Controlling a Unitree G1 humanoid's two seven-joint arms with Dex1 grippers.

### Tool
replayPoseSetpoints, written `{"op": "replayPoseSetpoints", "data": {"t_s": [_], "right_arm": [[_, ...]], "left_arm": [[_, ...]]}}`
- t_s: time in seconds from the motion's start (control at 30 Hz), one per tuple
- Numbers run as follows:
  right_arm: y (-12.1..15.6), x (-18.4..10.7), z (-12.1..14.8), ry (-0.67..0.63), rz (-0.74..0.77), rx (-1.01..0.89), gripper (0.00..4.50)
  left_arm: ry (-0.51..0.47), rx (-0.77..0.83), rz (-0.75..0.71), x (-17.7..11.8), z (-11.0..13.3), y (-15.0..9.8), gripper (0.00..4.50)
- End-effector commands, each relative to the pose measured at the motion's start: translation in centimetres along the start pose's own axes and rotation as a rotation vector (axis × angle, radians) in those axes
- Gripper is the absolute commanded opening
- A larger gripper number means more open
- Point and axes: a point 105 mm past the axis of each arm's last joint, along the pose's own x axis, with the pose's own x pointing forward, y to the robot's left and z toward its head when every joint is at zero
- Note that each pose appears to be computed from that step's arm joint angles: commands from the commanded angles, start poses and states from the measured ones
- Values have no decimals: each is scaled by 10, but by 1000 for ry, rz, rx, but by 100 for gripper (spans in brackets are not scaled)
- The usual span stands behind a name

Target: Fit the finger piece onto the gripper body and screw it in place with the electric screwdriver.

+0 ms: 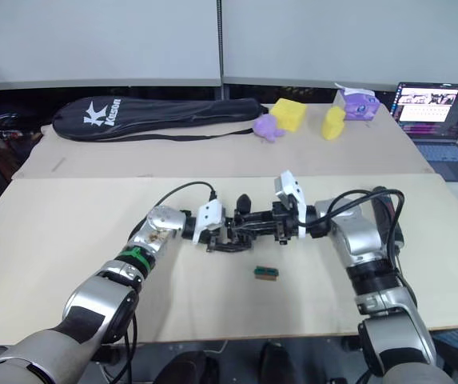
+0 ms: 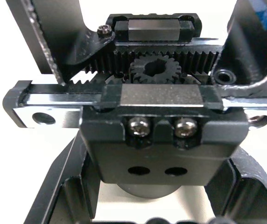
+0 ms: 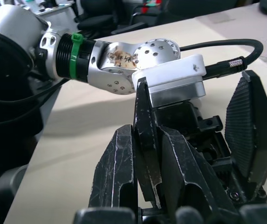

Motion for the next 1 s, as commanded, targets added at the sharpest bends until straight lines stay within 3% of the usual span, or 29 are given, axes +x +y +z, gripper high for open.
{"op": "replayPoseSetpoints", "data": {"t_s": [0.03, 0.13, 0.2, 0.4, 0.7, 0.77, 0.83, 0.9, 1.0], "right_arm": [[-5, -7, -46, 104, -92, 174, 31], [-5, -12, -33, 92, -98, 110, 31], [-4, -16, -20, 81, -100, 62, 138], [3, -36, 16, 140, -144, -120, 338], [23, -74, 37, 192, -299, -197, 342], [29, -81, 43, 181, -335, -175, 342], [33, -89, 46, 184, -392, -115, 396], [32, -101, 46, 224, -495, -57, 448], [29, -123, 40, 309, -642, 86, 448]], "left_arm": [[-14, 36, -27, 3, 9, 1, 237], [-15, 30, -26, 4, 10, 1, 237], [-18, 28, -26, 6, 10, 0, 237], [-27, 27, -30, 12, 13, 0, 237], [19, -8, -10, 12, 2, 0, 237], [33, -23, -7, 9, -2, 0, 343], [49, -35, -17, 1, -7, -1, 428], [62, -36, -20, -12, -10, 0, 450], [55, -37, -28, -34, -10, 1, 450]]}}
